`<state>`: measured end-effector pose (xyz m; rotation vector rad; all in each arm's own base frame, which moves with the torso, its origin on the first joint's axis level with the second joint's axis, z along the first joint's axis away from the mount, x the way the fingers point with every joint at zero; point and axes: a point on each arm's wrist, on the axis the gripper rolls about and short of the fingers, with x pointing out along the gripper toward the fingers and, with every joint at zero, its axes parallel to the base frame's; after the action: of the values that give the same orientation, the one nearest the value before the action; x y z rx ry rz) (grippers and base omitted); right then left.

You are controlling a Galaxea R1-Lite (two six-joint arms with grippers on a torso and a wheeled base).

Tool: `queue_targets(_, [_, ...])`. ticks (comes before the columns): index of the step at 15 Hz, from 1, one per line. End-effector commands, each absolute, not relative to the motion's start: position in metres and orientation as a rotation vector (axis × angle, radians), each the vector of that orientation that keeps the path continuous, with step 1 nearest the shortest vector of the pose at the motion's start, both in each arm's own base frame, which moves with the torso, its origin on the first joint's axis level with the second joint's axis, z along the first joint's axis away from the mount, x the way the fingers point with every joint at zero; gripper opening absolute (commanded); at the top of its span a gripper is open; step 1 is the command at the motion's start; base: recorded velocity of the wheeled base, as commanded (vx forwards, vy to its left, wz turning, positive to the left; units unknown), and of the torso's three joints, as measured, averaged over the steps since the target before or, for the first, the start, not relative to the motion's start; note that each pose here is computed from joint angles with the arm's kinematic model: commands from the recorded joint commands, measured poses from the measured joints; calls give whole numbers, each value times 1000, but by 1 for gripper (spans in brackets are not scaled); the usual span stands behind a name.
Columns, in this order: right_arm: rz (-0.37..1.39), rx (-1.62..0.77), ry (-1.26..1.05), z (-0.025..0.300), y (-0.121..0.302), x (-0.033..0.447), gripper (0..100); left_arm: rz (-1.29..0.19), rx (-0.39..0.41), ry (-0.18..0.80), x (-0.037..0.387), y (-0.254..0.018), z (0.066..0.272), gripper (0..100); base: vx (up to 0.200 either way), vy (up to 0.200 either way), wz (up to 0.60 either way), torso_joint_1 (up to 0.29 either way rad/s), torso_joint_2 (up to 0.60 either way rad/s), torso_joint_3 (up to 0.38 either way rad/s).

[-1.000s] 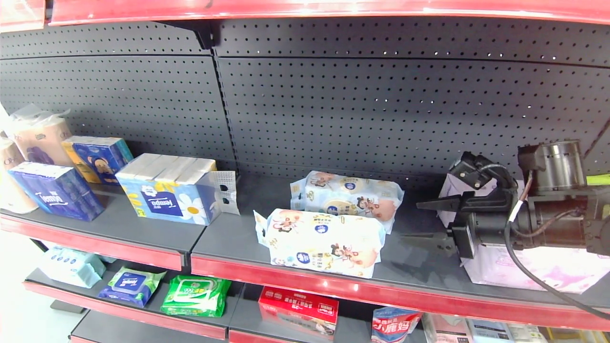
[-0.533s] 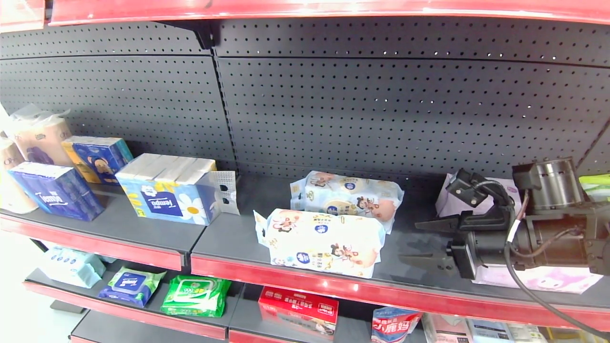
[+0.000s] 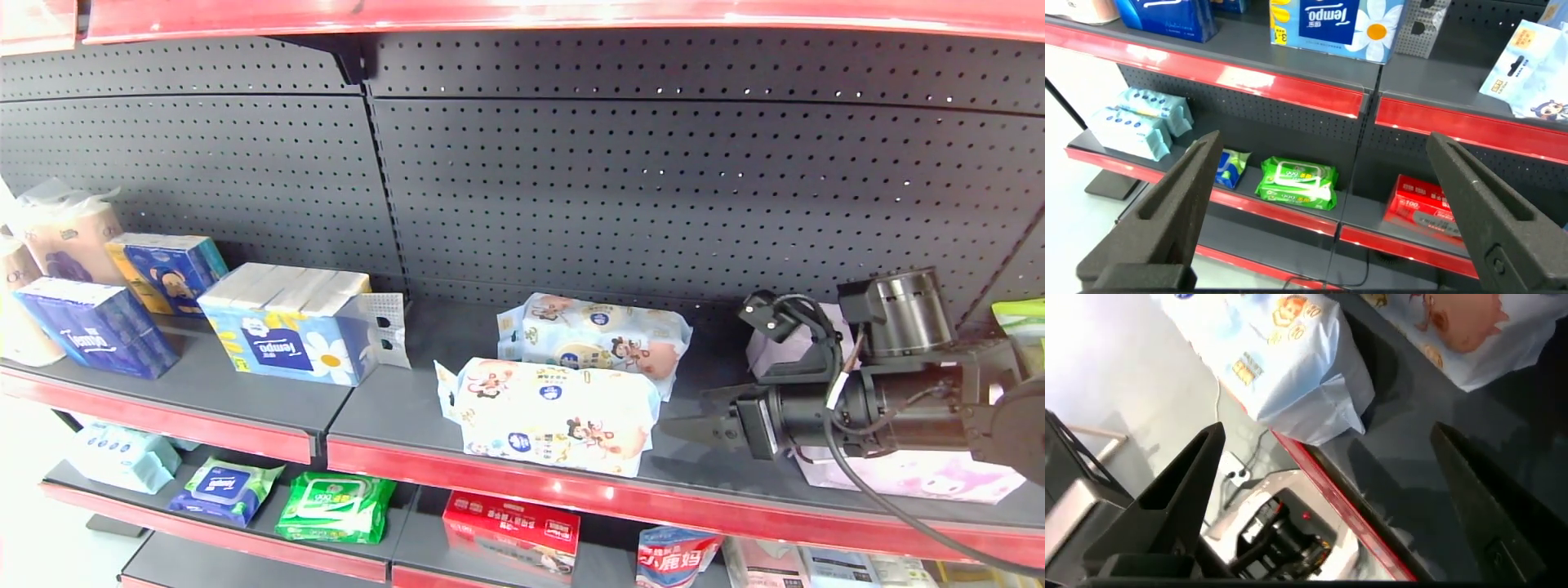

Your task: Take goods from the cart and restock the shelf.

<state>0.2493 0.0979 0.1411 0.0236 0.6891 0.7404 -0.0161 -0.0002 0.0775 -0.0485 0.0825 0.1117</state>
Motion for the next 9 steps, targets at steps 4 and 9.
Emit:
queue_targets(4, [735,29,654,149,113,252,100,112,-49,83,-16,0,78,100,0,0,0,0,0,0])
queue_targets(9, [779,-84,521,140,117,261,100,112,-49,83,-16,0,78,100,0,0,0,0,0,0])
